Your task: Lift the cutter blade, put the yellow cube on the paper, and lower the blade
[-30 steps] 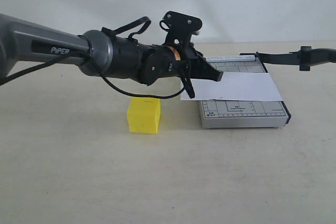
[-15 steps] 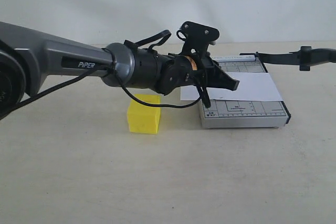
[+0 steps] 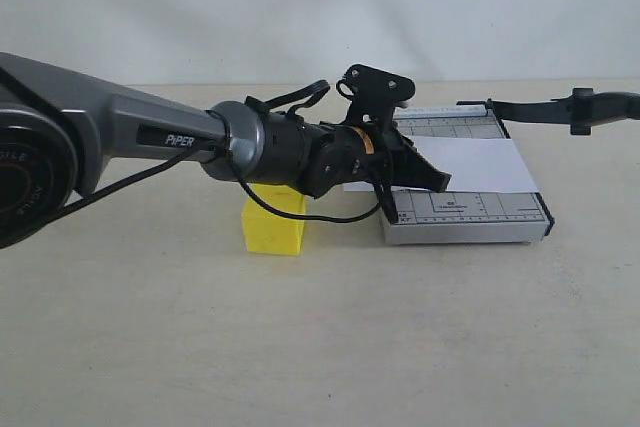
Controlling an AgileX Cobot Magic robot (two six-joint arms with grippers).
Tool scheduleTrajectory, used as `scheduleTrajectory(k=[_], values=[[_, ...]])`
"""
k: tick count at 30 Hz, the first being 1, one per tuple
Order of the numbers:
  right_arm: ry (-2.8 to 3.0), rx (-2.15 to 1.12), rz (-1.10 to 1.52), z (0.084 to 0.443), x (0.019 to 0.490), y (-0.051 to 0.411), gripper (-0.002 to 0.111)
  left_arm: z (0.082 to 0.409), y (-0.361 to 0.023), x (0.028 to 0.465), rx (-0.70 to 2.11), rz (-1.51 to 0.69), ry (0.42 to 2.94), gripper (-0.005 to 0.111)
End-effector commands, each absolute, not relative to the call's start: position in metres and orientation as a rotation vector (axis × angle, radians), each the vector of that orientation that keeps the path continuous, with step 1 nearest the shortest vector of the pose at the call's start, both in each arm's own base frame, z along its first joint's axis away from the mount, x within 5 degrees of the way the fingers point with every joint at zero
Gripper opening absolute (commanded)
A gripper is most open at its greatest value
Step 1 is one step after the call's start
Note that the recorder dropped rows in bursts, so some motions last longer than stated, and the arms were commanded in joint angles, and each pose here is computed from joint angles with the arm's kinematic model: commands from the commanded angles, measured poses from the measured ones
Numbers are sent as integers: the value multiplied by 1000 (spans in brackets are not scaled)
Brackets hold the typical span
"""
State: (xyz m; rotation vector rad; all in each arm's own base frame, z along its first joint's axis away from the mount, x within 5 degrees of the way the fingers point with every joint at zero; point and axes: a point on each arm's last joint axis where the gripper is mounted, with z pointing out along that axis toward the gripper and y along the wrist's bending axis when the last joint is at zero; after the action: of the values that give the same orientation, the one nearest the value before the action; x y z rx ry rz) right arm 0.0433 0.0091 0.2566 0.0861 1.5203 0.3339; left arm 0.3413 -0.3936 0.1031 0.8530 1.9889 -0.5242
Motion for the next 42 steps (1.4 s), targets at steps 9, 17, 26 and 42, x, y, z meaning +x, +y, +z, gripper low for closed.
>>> scheduleTrajectory(k=[9,17,26,42], values=[[1510,80,326,257,43,9,50,103,-397,342,798,-566,1970,4],[1510,80,326,257,43,9,50,98,-401,346,788,-573,1963,4],[1510,79,324,257,43,9,50,82,-408,352,791,-569,1994,4],[1510,80,326,257,43,9,50,87,-417,351,738,-629,1953,4]])
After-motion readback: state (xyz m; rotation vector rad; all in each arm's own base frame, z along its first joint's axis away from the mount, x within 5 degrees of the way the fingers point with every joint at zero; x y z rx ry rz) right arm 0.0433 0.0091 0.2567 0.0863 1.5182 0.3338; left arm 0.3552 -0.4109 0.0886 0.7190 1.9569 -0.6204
